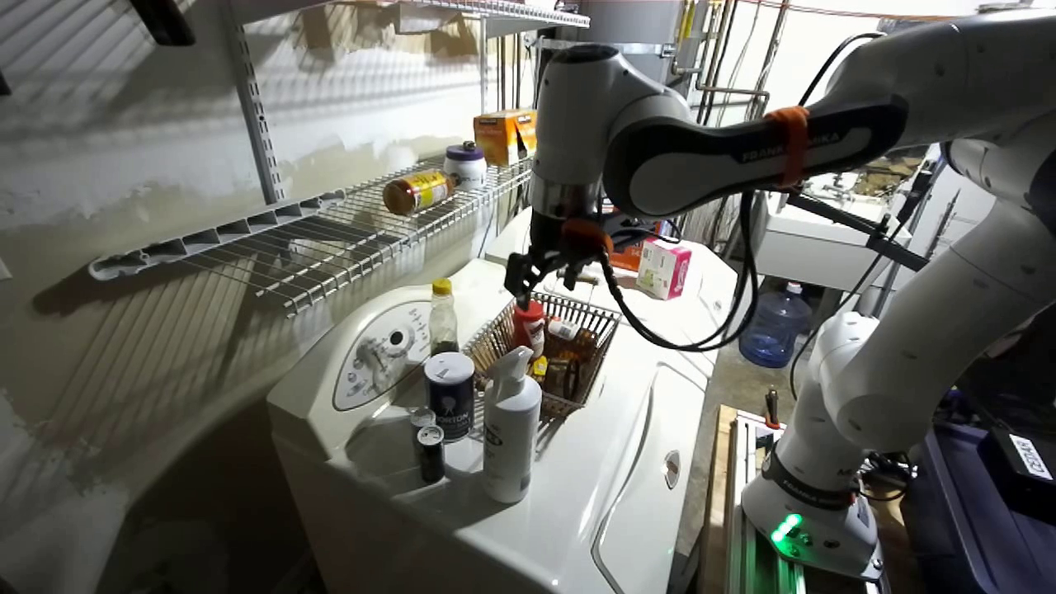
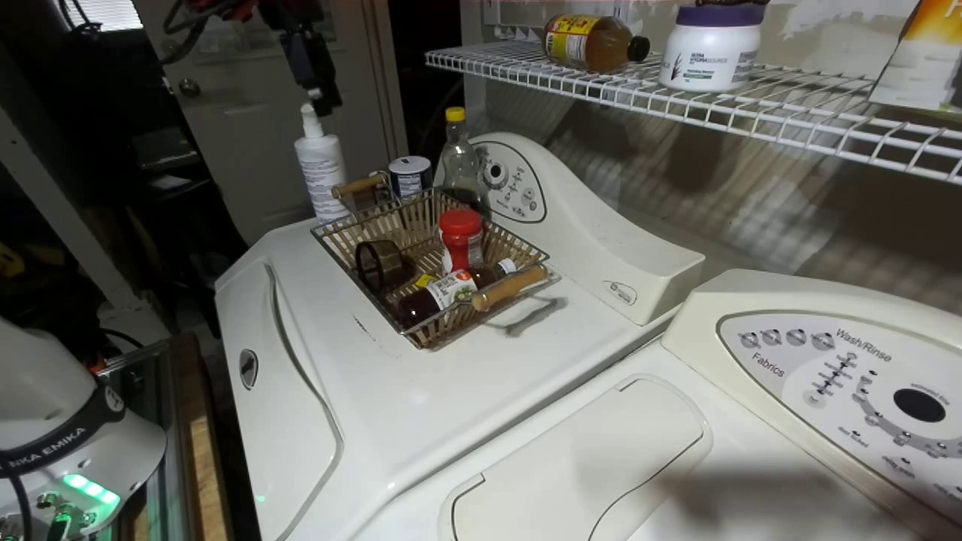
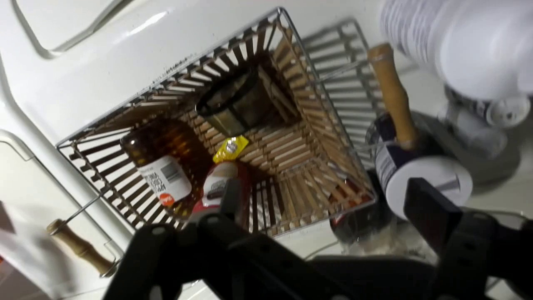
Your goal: Place the vinegar bottle on the bottom shelf upright.
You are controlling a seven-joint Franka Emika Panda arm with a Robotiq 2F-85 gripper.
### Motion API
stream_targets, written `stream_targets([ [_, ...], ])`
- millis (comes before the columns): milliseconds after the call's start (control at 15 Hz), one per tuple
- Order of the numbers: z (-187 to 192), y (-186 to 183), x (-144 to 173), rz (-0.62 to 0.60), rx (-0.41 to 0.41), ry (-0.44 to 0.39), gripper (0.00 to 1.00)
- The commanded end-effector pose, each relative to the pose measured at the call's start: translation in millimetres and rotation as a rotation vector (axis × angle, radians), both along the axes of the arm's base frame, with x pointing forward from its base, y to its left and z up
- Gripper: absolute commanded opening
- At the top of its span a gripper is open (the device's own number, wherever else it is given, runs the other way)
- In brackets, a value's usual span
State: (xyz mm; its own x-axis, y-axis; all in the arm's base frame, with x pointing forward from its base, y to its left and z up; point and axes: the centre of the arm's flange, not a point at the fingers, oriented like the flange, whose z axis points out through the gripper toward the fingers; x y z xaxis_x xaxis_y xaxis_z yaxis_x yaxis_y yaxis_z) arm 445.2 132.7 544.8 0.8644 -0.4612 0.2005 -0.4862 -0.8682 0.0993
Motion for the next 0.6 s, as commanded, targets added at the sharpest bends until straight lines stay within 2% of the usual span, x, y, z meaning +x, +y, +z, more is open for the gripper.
stream_targets([
  [0,39,-4,60,-0.146,-0.025,-0.145,1.0],
  [200,65,-6,99,-0.243,-0.061,-0.265,1.0],
  [400,83,-11,134,-0.304,-0.095,-0.319,1.0],
  [533,88,7,123,-0.279,-0.105,-0.326,1.0],
])
